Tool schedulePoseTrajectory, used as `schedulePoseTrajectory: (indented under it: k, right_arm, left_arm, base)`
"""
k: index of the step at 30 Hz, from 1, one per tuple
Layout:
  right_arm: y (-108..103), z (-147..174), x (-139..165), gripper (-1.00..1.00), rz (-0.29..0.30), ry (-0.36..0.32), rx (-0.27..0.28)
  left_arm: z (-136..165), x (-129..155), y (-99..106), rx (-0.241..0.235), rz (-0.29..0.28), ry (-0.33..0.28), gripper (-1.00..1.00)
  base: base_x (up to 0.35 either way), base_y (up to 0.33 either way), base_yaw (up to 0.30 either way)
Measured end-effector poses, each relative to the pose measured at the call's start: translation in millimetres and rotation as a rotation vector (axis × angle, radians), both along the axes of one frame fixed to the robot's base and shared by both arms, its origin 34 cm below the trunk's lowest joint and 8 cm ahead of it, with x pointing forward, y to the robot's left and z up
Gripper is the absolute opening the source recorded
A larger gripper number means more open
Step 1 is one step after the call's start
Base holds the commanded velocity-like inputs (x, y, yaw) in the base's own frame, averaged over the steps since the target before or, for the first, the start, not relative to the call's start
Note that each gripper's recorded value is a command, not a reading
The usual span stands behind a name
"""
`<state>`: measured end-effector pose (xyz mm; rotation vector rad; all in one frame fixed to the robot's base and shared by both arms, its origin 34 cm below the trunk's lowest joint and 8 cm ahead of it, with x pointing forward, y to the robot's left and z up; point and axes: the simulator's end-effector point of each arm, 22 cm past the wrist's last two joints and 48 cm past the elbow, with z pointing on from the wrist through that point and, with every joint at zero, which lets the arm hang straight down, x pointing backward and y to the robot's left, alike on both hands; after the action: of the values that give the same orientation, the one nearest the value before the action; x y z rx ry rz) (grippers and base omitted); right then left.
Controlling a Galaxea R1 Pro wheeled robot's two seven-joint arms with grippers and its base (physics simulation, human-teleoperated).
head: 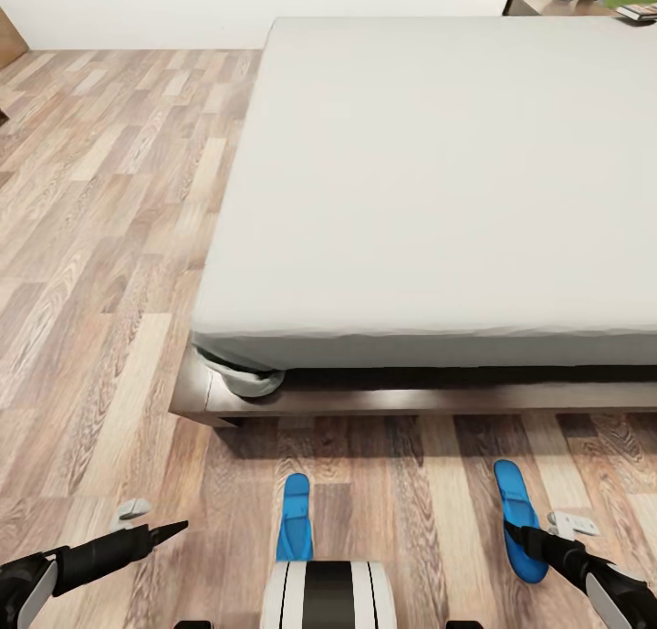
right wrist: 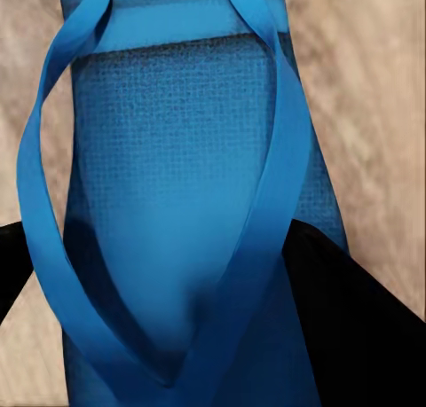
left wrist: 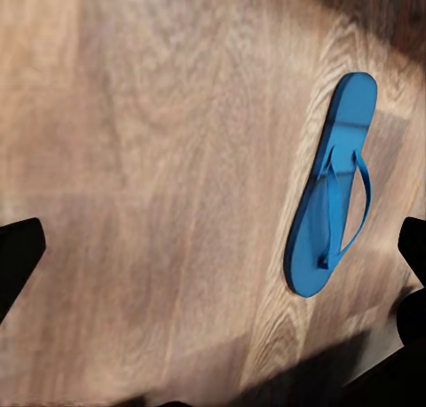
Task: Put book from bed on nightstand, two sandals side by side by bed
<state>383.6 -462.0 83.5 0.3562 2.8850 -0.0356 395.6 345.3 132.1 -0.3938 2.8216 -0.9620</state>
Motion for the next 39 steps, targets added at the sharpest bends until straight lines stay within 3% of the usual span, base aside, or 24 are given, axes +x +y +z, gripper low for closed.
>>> schedulePoseTrajectory:
  k: [22,39]
  right_arm:
    - [-0.2,1.0,3.7,-1.00,0.003,-0.010,-0.001]
    - [-0.7,1.1,3.3,-1.00,0.001,-0.009,-0.001]
  left_arm:
    - [-0.1,0.1,-0.2,0.000,0.000,0.000,1.00]
    - [-0.3,0.0,-0.1,0.001,0.000,0.000,1.00]
  base:
    - [-0.002,0.219,0.000]
    - [-0.088,0.100,0.000]
